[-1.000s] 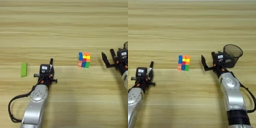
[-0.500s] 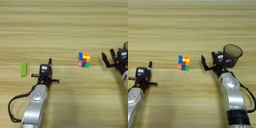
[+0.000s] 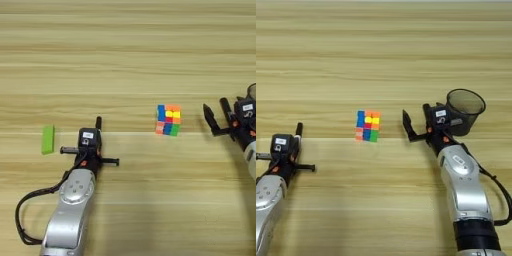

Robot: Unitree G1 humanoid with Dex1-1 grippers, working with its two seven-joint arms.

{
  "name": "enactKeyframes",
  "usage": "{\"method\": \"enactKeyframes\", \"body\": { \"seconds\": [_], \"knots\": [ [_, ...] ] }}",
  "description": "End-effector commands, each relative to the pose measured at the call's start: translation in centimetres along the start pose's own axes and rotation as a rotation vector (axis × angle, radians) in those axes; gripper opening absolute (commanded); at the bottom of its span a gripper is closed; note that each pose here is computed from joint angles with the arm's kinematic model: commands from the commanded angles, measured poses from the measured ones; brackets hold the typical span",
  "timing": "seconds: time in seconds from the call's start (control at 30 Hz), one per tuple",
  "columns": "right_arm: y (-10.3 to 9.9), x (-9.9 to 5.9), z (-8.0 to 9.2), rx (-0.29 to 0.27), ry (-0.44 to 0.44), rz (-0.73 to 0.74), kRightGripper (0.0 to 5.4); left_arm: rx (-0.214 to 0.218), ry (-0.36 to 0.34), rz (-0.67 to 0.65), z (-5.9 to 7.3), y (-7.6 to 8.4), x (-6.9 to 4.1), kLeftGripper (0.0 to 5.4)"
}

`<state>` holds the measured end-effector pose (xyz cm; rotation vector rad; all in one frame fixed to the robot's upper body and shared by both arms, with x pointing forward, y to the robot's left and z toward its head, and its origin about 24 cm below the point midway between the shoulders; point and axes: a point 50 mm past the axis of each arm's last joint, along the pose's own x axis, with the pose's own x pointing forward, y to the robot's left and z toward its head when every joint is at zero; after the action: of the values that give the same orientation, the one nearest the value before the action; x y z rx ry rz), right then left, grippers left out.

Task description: Move the objects on the table

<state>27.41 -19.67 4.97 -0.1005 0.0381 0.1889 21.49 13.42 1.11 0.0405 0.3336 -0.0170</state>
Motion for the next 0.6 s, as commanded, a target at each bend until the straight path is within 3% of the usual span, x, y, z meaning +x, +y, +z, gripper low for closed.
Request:
{"method": "enactKeyframes", "body": {
  "seconds": [0.03,0.27,0.6],
  "knots": [
    [0.1,0.3,0.4,0.001,-0.014,0.003,5.40,-0.004,0.139,0.002,-2.6,0.1,-0.4,0.02],
    [0.1,0.4,0.4,0.001,-0.014,0.005,5.40,-0.030,0.150,-0.020,-2.9,-0.3,-0.1,0.02],
    [0.2,0.4,0.4,0.000,-0.015,0.006,5.40,-0.032,0.152,-0.063,-2.7,-1.9,0.2,0.02]
  ]
}}
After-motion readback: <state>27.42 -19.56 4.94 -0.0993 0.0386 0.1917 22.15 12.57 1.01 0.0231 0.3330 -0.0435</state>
